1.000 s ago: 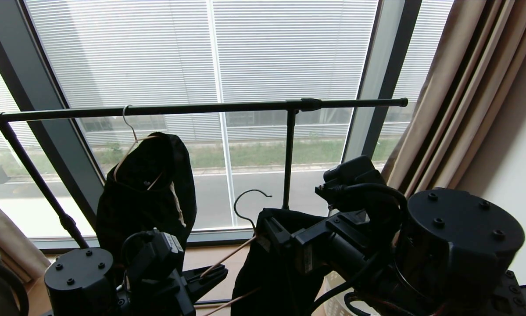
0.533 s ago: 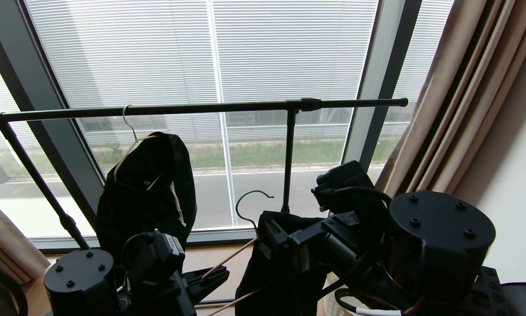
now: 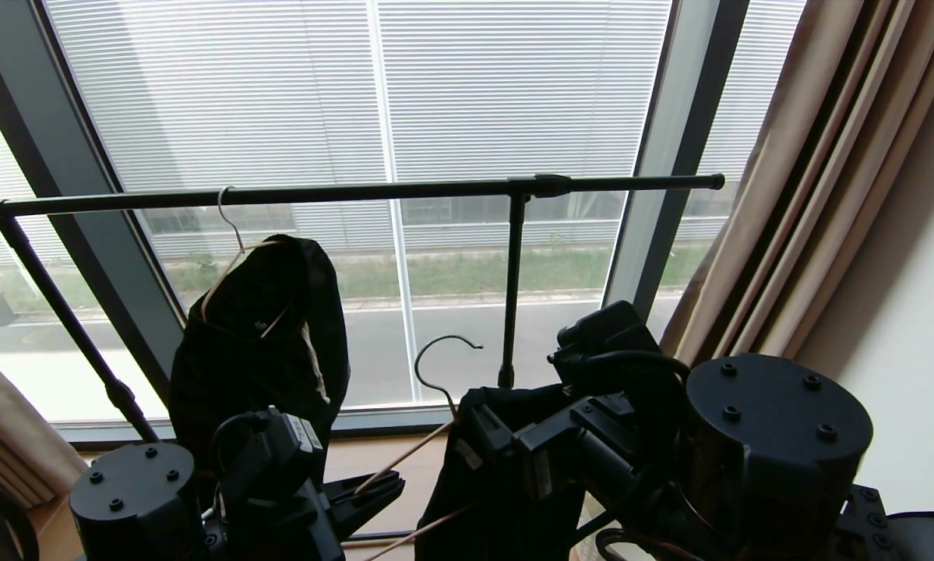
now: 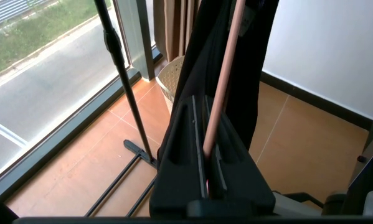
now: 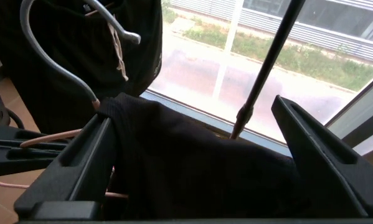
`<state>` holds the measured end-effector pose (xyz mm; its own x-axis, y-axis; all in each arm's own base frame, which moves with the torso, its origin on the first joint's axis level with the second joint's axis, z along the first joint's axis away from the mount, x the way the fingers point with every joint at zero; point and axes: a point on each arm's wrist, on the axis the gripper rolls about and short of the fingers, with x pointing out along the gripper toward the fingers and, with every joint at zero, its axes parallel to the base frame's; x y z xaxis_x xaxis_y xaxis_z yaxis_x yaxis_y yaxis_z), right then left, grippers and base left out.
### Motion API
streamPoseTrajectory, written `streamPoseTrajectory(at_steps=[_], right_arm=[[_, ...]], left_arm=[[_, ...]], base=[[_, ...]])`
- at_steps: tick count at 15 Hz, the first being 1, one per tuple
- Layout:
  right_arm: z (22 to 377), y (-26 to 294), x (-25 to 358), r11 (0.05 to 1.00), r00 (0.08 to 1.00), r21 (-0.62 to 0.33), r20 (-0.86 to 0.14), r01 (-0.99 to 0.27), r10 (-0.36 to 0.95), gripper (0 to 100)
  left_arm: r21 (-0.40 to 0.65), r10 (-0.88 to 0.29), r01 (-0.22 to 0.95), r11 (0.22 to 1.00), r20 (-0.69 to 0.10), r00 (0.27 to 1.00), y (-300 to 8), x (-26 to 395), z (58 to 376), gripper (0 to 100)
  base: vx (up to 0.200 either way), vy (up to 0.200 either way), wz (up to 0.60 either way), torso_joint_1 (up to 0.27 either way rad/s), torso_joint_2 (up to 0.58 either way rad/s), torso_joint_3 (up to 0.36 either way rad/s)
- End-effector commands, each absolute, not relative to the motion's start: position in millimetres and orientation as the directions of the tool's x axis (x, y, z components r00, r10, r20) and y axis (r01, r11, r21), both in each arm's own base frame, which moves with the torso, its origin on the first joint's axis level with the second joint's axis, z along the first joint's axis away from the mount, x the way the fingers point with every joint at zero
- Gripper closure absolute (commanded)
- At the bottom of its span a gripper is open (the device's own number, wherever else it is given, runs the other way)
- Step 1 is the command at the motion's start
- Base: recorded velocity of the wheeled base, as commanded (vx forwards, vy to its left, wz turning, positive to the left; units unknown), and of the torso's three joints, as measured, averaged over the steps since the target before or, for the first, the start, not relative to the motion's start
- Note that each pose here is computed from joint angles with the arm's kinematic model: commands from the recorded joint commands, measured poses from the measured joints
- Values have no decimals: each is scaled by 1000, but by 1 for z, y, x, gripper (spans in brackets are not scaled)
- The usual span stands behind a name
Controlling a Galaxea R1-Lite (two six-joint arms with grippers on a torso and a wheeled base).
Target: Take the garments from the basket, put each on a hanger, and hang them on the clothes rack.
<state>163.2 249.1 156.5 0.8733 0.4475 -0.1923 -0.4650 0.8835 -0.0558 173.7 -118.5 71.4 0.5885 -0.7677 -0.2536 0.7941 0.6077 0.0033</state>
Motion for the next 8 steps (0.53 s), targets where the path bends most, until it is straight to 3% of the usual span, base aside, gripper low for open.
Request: streamPoseTrajectory(at_steps=[1,8], right_arm=[[156,248,162,883,872,-58,-195,-466,448,0],[151,247,157,871,865,-96,-210,-482,455,0]], left_arm=[[3,-764,791,612,-253,593,-118,175,71,100],[4,-763,789,615,-251,596,-117,176,71,100]], base=[[0,0,0,0,0,0],[0,0,0,0,0,0]])
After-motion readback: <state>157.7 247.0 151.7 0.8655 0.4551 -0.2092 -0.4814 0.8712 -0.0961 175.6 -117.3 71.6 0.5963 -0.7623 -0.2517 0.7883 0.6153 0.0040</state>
